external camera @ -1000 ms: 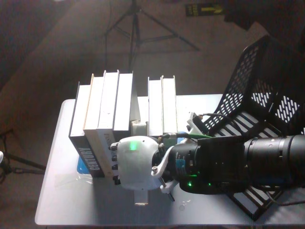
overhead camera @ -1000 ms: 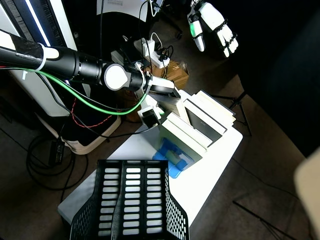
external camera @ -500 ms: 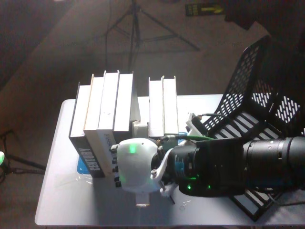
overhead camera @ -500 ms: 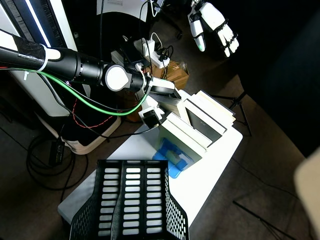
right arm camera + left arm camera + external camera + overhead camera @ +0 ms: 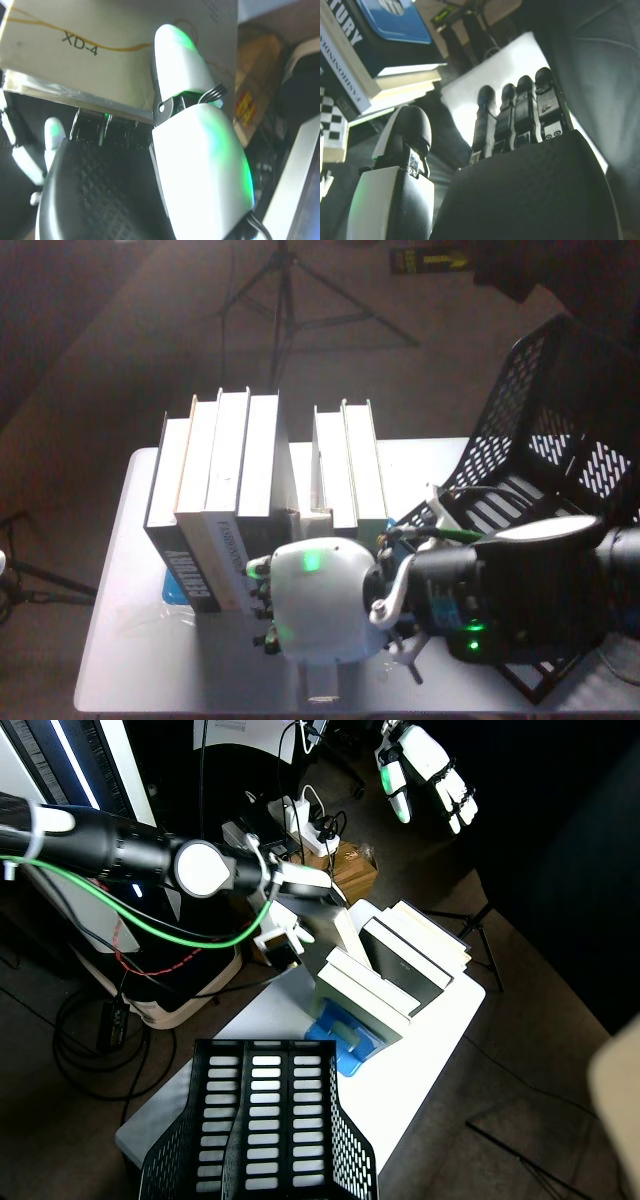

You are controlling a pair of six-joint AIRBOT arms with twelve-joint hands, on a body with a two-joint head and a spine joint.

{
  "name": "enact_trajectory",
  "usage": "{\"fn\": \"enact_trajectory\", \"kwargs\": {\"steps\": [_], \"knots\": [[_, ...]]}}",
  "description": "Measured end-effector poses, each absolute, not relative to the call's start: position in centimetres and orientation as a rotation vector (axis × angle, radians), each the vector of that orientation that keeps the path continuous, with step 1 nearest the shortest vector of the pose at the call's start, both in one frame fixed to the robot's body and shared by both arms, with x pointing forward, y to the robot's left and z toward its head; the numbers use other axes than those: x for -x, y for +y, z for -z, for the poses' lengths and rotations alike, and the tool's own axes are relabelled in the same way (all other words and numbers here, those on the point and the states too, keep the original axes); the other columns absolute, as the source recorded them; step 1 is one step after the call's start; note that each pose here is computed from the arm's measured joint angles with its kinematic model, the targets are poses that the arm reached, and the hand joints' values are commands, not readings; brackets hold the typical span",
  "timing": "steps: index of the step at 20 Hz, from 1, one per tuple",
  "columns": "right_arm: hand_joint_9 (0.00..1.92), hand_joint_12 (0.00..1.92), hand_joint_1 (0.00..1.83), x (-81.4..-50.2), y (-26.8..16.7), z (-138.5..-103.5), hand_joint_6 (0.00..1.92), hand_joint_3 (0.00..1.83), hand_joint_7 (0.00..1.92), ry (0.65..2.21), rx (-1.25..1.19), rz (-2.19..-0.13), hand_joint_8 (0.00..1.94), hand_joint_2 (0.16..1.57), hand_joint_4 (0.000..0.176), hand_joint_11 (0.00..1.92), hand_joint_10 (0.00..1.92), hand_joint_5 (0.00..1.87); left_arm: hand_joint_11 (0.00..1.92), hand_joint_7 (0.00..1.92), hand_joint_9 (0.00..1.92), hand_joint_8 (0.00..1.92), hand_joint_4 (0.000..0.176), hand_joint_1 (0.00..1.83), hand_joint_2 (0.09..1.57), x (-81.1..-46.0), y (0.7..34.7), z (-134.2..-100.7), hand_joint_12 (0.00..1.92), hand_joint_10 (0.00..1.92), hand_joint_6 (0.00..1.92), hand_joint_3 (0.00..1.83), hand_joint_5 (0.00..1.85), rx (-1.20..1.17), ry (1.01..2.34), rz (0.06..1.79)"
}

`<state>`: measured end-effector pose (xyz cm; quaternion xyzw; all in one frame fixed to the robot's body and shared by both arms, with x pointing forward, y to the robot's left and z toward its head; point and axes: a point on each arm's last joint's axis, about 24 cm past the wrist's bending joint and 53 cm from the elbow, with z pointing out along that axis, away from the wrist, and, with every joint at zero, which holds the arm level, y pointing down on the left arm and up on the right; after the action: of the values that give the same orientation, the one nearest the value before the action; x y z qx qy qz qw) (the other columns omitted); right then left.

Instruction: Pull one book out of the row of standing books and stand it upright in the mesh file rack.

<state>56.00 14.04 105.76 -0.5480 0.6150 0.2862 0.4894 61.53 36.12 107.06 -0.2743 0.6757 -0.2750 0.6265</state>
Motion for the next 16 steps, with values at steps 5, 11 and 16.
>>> {"fn": "enact_trajectory", "kwargs": {"steps": [5,11,16], "knots": [[0.70,1.71,1.83,-55.9,13.7,-111.2,0.13,0.00,0.82,1.409,1.321,-0.761,0.02,1.16,0.000,0.53,0.28,0.69,0.00,0.05,0.00,0.01,0.011,0.36,1.39,-61.5,36.1,-107.2,0.00,0.00,0.00,0.00,0.17,0.631,1.541,0.640],[0.92,1.80,1.26,-56.6,12.8,-116.6,1.08,0.01,0.92,1.296,1.314,-0.759,1.33,1.19,0.000,0.85,1.51,0.77,0.00,0.03,0.00,0.00,0.000,0.45,1.40,-61.7,36.0,-107.6,0.00,0.00,0.00,0.00,0.17,0.623,1.531,0.657],[0.85,1.92,1.21,-57.2,11.3,-120.0,1.10,0.01,0.83,1.267,1.299,-0.780,1.51,1.21,0.000,0.79,1.69,0.80,0.00,0.01,0.00,0.00,0.000,0.49,1.38,-61.9,35.6,-107.8,0.00,0.00,0.00,0.00,0.14,0.611,1.530,0.670]]}}
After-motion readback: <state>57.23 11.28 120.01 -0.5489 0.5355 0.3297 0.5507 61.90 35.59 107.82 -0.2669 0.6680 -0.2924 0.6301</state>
